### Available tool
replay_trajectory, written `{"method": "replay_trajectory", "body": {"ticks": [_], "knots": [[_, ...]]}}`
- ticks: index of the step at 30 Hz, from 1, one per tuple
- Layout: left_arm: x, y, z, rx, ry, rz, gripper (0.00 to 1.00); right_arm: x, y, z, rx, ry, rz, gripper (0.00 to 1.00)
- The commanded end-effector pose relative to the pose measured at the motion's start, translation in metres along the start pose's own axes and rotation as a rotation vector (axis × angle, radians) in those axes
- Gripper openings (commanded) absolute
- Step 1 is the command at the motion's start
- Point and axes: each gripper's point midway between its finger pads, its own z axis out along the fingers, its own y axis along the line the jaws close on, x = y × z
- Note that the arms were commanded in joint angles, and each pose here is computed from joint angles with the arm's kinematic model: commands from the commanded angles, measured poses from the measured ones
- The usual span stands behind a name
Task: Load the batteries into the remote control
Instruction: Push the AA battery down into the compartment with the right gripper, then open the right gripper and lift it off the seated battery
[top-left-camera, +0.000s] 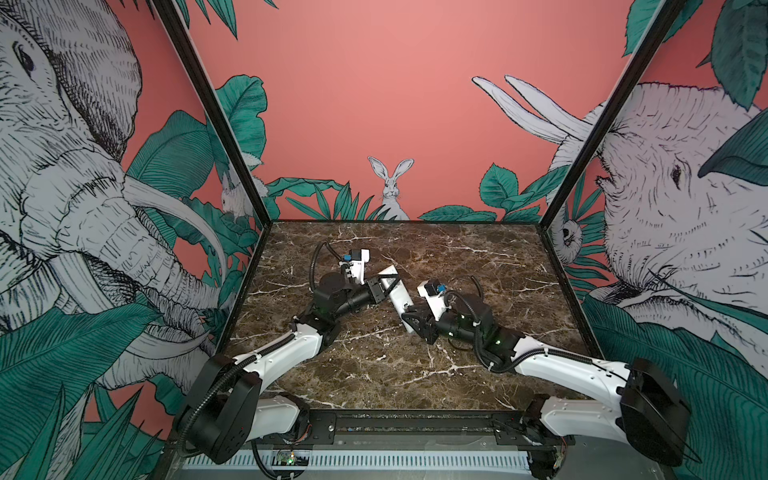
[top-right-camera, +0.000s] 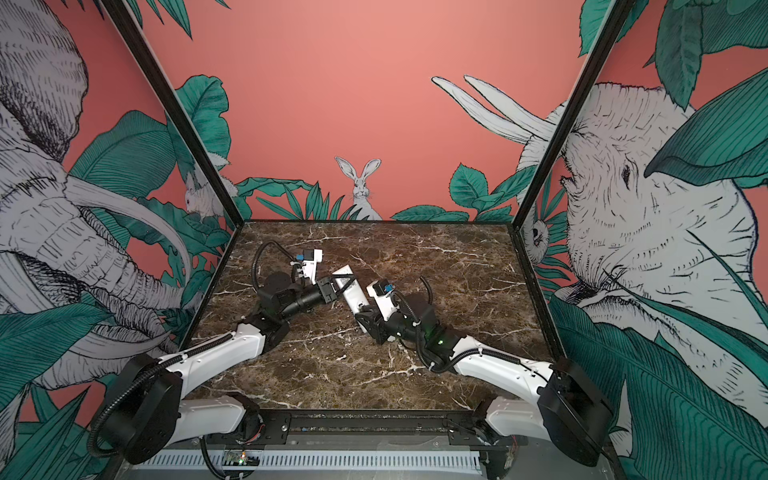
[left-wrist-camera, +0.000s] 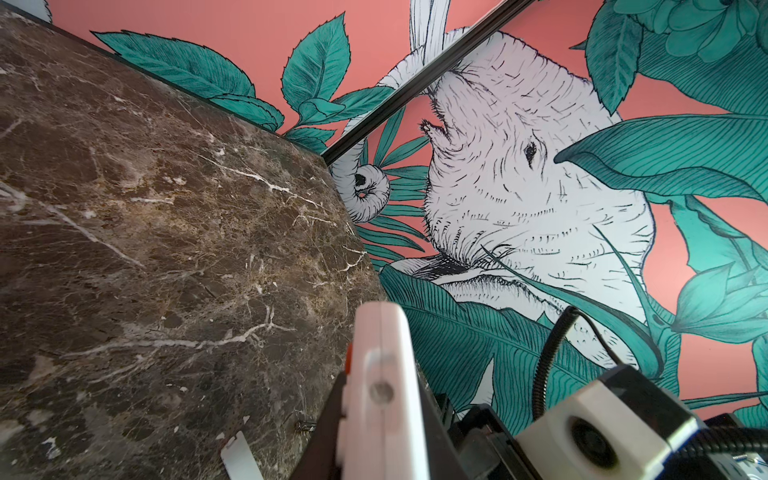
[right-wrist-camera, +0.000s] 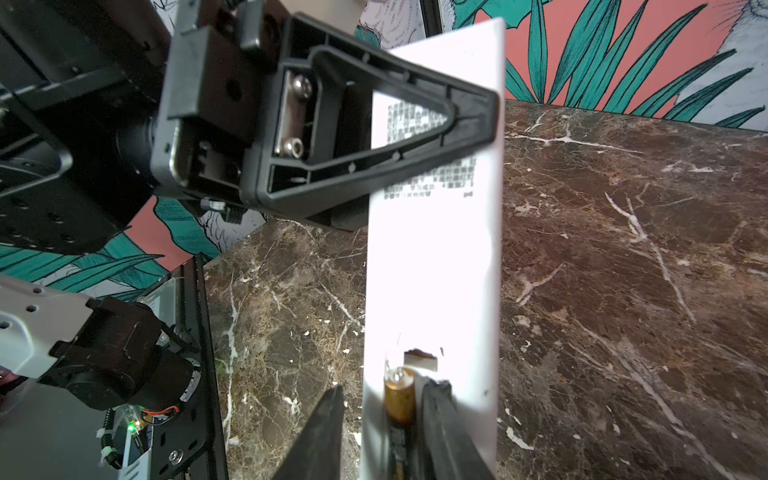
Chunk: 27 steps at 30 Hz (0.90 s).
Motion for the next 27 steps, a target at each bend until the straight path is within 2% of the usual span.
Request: {"method": "replay_trajectory", "body": {"ticks": [1, 17, 27], "knots": [[-0.007, -0.023, -0.006, 0.074, -0.025, 0.037, 0.00, -0.009, -0.002, -0.005, 0.020, -0.034, -0.015, 0.41], [-0.001, -0.017, -0.007, 0.062, -0.015, 0.035, 0.00, -0.013, 0.000, -0.015, 0.030, -0.042, -0.031, 0.51], [0.003, -0.013, -0.007, 0.070, -0.007, 0.028, 0.00, -0.021, 0.008, -0.020, 0.002, -0.043, -0.045, 0.51]]}}
